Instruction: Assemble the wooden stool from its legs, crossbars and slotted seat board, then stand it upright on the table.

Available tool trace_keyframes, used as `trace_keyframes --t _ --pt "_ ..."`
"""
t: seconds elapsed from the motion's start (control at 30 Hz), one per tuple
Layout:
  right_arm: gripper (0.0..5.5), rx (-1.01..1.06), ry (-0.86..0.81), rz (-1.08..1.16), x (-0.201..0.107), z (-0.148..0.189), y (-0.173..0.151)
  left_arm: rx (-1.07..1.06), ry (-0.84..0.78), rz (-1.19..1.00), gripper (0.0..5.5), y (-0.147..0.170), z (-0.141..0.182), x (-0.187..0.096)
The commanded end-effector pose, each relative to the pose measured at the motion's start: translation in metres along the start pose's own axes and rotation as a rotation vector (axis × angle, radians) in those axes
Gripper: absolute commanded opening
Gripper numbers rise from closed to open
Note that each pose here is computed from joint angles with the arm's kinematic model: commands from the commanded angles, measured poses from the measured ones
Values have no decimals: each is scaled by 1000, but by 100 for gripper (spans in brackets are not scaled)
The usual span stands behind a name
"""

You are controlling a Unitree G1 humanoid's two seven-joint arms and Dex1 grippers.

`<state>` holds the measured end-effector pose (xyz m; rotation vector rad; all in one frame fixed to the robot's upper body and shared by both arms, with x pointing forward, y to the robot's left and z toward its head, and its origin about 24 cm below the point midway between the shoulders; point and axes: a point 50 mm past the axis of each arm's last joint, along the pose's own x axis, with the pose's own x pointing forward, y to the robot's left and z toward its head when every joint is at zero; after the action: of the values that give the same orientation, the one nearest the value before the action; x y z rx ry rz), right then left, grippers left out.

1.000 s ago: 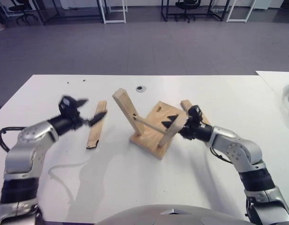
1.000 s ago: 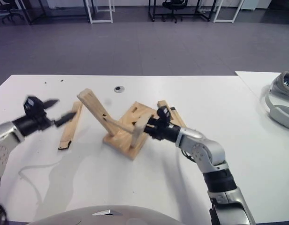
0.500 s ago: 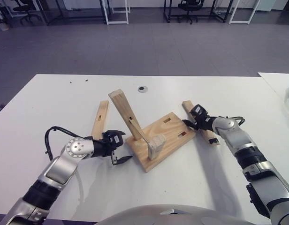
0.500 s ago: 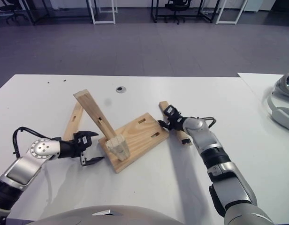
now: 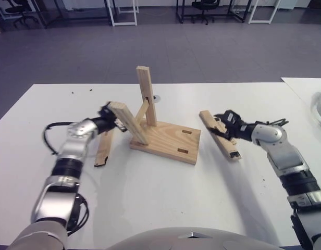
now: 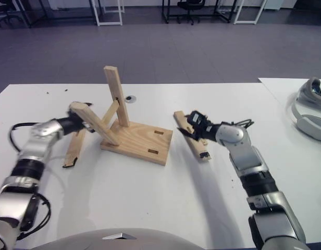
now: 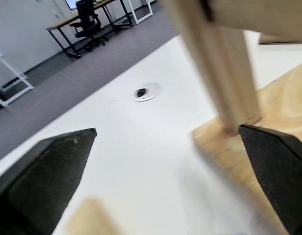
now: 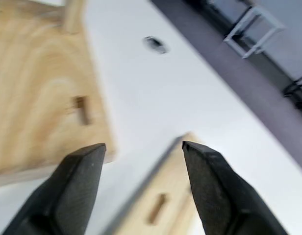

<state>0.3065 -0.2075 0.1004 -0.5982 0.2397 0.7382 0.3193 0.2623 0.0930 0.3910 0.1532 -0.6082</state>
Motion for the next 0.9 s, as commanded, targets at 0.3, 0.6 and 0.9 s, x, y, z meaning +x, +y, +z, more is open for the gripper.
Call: trace_keyframes --t 0.3,0.6,0.9 --pt "288 -14 110 90 91 -9 18 296 215 -451 536 -90 -21 8" --pt "288 -17 -19 323 61 -17 37 145 -21 -39 536 -92 -11 72" --pt "288 473 47 -371 -20 -73 -26 -29 -75 78 536 -77 -10 39"
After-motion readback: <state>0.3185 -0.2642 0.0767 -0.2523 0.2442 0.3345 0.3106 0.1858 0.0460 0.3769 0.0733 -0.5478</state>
